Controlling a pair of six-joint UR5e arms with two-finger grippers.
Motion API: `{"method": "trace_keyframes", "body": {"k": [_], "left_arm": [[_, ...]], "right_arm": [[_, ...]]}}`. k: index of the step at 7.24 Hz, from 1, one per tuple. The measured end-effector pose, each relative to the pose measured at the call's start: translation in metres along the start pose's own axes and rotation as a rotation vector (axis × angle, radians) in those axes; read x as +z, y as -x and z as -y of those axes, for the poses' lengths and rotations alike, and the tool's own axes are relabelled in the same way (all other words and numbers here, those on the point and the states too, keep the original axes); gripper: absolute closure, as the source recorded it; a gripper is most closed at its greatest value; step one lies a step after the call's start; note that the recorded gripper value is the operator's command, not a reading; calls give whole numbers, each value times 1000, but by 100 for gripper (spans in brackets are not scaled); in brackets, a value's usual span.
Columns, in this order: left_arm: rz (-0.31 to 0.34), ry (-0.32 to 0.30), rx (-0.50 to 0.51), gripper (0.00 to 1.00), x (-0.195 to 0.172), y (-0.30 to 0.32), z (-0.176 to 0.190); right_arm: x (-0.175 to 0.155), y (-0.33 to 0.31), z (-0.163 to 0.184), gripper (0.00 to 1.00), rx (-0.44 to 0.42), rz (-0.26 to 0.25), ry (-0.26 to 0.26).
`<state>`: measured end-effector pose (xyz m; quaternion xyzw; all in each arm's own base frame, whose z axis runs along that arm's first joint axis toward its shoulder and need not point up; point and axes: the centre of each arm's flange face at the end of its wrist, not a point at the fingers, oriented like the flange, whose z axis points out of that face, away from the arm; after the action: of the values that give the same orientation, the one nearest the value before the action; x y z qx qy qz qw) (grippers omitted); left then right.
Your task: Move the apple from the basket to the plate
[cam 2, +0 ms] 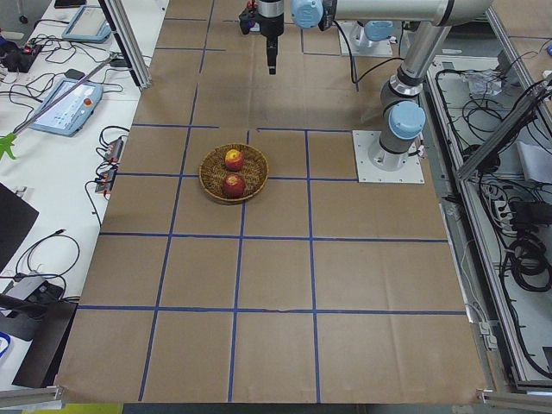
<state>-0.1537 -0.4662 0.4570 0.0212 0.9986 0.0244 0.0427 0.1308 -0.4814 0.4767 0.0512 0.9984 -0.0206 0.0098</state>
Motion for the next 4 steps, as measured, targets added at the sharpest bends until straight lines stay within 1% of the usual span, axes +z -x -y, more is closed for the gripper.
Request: {"method": "trace_keyframes", "body": {"k": [2, 4], "left_arm": [[0, 1, 48, 1, 2, 7, 4], [-4, 14, 89, 1, 10, 61, 19]], "right_arm": [[0, 0, 0, 0, 0, 0, 0], [0, 0, 0, 0, 0, 0, 0]]}}
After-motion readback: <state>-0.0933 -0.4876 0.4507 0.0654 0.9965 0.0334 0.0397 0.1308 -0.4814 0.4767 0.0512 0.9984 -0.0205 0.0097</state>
